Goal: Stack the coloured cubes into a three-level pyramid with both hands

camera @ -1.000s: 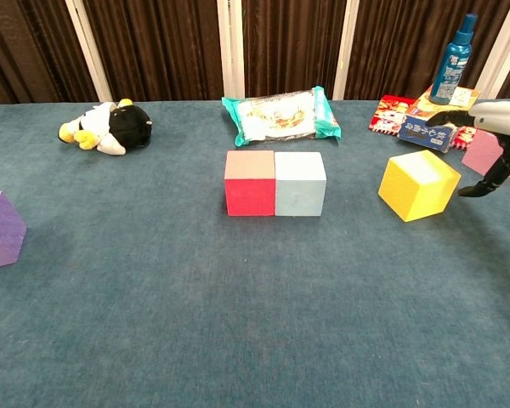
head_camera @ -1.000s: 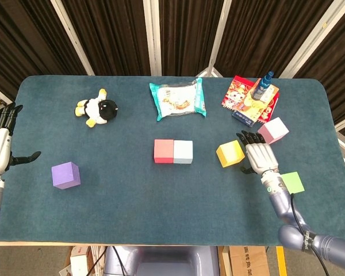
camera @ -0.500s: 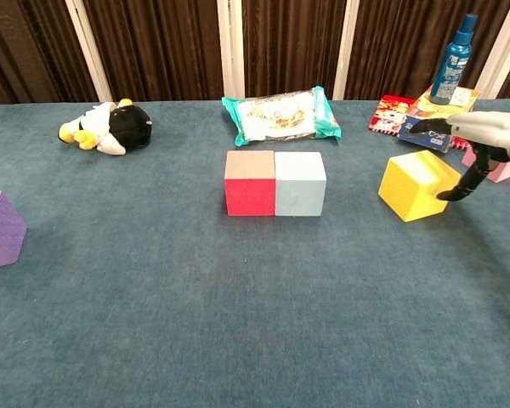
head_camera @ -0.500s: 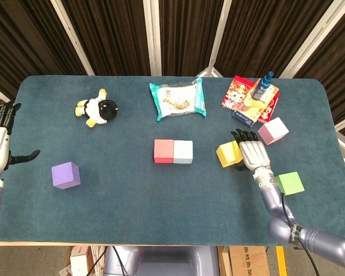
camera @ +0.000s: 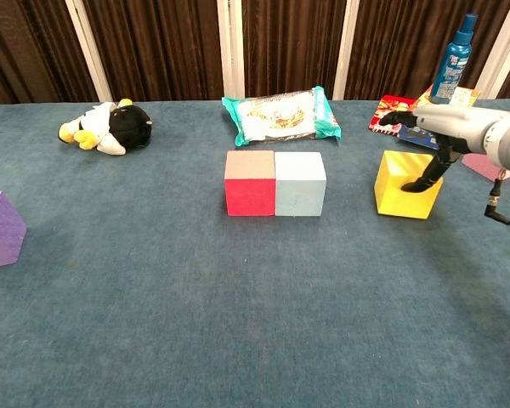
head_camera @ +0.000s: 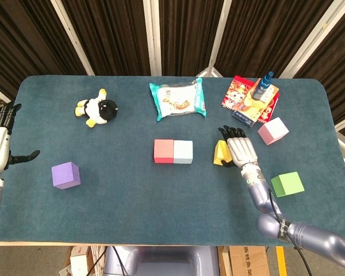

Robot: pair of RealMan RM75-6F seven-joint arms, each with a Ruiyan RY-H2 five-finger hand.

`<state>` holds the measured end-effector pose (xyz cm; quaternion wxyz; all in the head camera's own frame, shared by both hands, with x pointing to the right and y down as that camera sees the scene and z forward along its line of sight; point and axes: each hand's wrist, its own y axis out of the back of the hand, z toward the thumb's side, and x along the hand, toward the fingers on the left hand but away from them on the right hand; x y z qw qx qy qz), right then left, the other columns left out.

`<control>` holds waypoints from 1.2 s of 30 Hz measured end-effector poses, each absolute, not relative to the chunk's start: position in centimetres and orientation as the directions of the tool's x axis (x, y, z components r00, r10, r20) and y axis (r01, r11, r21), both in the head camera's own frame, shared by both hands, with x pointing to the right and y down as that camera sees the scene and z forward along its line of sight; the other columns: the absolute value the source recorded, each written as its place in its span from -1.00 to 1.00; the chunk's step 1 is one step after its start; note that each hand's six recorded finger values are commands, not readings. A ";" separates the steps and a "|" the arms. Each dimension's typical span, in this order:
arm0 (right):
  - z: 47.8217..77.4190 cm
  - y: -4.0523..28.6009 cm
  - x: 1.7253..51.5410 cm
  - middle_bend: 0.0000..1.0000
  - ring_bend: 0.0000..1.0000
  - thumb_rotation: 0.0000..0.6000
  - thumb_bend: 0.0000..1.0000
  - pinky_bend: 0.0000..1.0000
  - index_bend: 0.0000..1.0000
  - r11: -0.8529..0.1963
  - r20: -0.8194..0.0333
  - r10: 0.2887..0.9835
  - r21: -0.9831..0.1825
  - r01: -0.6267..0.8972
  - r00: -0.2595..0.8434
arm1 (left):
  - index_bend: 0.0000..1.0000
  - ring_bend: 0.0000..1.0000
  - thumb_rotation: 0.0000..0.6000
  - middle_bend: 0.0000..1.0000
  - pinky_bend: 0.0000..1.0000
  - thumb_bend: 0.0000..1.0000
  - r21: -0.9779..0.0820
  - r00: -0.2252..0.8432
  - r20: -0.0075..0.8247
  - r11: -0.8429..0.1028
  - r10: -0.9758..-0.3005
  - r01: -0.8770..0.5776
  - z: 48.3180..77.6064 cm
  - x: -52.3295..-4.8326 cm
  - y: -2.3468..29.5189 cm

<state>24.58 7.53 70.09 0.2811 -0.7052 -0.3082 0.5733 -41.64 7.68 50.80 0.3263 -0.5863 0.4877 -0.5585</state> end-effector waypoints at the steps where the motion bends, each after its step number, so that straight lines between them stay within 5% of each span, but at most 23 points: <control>1: 70.1 7.6 24.6 -1.00 -1.00 1.00 -0.48 -1.00 -1.00 -0.657 -0.641 0.753 -0.745 0.115 0.149 | -1.00 -1.00 1.00 -1.00 -1.00 -0.85 -0.926 -0.099 0.339 -0.314 -0.935 -0.209 50.9 -41.6 7.7; 11: 70.6 8.1 25.5 -0.85 -0.97 1.00 -0.48 -1.00 -1.00 -0.724 -0.718 0.689 -0.672 0.159 0.101 | -1.00 -1.00 1.00 -1.00 -0.99 -0.85 -0.921 -0.093 0.351 -0.326 -0.932 -0.214 51.1 -41.5 7.8; 20: 70.7 8.2 26.1 -0.13 -0.31 1.00 -0.47 -1.00 -1.00 -0.745 -0.747 0.661 -0.643 0.179 0.071 | -1.00 -1.00 1.00 -1.00 -1.00 -0.85 -0.919 -0.089 0.357 -0.332 -0.930 -0.212 51.2 -41.3 7.9; 36: 69.4 6.6 24.8 -0.10 -0.28 1.00 -0.46 -1.00 -1.00 -0.714 -0.700 0.699 -0.679 0.167 0.144 | -1.00 -1.00 1.00 -1.00 -1.00 -0.85 -0.920 -0.085 0.352 -0.328 -0.932 -0.213 51.2 -41.1 7.9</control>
